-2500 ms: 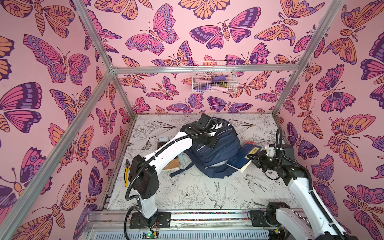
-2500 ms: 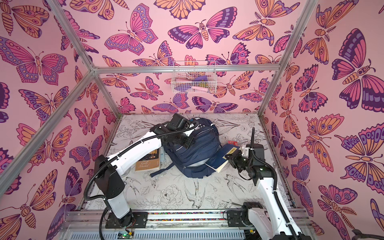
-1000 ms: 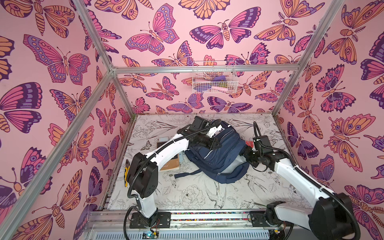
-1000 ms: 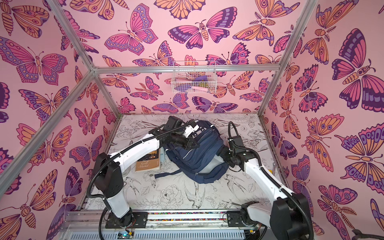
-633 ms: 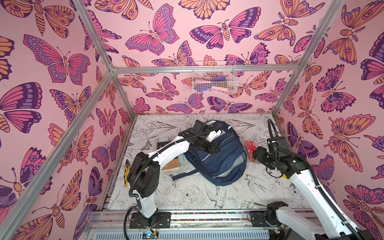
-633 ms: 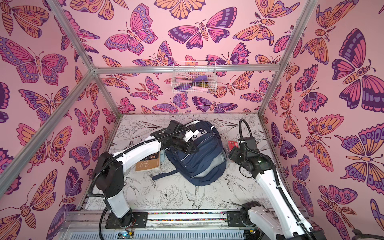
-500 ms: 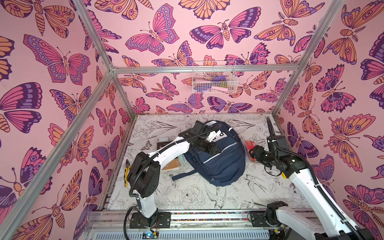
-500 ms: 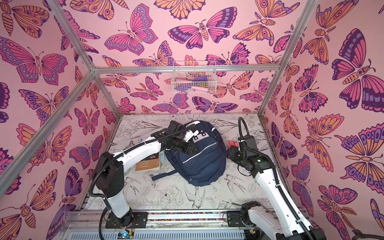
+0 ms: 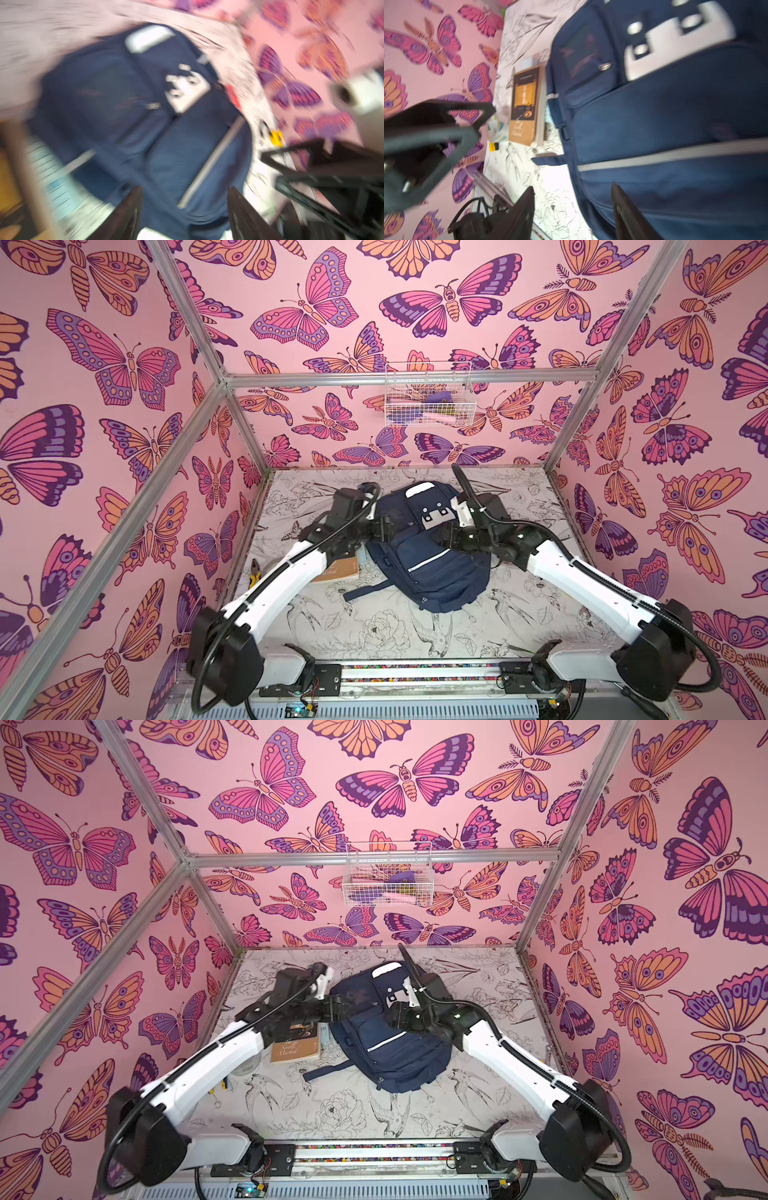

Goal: Pack the student bag

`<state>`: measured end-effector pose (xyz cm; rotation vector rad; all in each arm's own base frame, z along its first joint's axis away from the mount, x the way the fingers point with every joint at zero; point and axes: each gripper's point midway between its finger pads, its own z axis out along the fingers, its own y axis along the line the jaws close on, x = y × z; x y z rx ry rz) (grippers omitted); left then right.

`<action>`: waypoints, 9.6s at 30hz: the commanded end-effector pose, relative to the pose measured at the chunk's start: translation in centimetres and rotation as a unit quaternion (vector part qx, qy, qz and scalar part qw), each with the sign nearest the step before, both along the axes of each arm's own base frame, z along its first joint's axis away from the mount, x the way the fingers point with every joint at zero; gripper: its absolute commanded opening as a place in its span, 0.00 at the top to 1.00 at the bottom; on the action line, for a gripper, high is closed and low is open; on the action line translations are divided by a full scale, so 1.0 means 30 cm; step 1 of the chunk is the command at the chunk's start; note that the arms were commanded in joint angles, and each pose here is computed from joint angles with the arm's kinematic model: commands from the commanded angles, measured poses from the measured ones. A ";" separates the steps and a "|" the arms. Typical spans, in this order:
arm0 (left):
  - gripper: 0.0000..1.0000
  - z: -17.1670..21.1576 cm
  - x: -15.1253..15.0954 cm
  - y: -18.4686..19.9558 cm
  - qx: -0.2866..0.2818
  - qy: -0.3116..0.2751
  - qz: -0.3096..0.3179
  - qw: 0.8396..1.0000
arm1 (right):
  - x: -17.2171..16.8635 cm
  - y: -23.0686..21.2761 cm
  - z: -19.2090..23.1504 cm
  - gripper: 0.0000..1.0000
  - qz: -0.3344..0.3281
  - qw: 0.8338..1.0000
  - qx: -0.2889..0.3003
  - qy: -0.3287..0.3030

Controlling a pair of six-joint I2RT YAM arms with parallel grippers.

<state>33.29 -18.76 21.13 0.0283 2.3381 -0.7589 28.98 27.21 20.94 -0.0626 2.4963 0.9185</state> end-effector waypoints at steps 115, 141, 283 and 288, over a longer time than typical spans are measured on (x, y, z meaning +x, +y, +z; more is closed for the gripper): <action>0.52 0.537 -0.087 -0.172 -0.411 -0.028 -0.058 0.909 | 0.193 0.008 0.476 0.93 -0.021 0.925 0.372 -0.070; 0.47 0.550 -0.229 -0.337 -0.397 -0.013 -0.346 0.850 | -0.152 -0.048 0.562 0.99 0.119 0.924 0.355 -0.077; 1.00 0.196 -0.108 -0.706 -0.039 -0.040 -0.362 0.930 | 0.193 -0.254 -0.234 0.57 -0.268 0.940 0.209 0.011; 1.00 0.167 -0.098 -0.700 -0.033 -0.037 -0.362 0.931 | 0.132 -0.309 -0.280 0.48 -0.279 0.951 0.127 0.041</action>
